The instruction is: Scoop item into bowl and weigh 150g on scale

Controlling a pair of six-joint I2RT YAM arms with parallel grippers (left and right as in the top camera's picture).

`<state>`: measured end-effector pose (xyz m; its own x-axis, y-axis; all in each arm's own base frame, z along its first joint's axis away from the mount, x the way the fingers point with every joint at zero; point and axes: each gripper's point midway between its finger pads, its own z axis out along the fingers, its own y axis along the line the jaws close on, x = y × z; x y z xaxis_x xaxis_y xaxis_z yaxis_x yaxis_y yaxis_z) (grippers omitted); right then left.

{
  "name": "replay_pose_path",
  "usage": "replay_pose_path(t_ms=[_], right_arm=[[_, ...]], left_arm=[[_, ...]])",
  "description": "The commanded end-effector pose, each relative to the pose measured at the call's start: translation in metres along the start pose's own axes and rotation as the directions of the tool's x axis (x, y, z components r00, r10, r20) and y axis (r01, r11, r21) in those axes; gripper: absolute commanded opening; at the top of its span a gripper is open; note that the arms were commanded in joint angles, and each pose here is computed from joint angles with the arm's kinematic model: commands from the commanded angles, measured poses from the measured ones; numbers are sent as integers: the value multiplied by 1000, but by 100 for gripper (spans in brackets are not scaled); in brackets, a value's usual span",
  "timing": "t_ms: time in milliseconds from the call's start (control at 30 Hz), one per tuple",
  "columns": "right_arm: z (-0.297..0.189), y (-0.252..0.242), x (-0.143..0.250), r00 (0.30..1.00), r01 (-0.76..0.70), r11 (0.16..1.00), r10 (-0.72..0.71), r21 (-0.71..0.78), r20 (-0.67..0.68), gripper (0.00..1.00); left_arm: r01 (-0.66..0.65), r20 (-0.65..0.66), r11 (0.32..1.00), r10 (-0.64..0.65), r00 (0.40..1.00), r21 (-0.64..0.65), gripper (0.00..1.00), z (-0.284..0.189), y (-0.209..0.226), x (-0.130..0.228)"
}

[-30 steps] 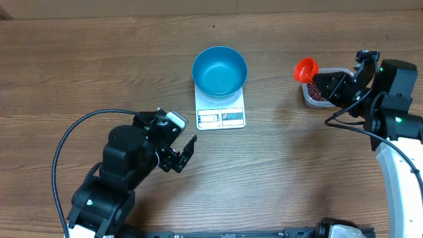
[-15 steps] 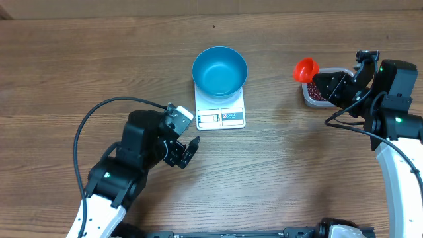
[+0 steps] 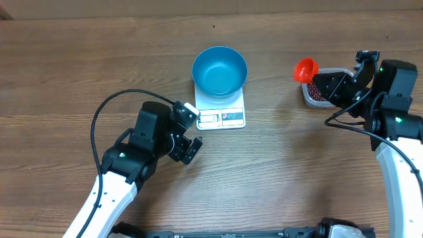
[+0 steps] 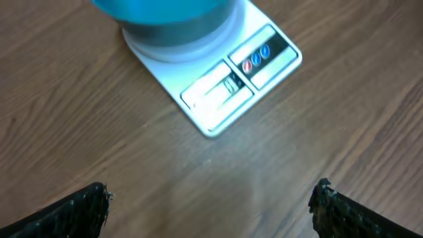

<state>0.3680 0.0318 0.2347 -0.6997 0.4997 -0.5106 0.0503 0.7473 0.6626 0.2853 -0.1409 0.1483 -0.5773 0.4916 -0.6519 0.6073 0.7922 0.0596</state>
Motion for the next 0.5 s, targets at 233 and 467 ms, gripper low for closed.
replay_pose_path(t_ms=[233,467], right_arm=[[-8,9,-8,999,31,999,-30,-12,31,4],[-8,8,-8,999,31,999,-30,-12,30,4]], left_arm=[[-27,183,999,32,983,-32,100,-75,12,-94],[62,175,998,-61,983,-3,100,-94,9,-104]])
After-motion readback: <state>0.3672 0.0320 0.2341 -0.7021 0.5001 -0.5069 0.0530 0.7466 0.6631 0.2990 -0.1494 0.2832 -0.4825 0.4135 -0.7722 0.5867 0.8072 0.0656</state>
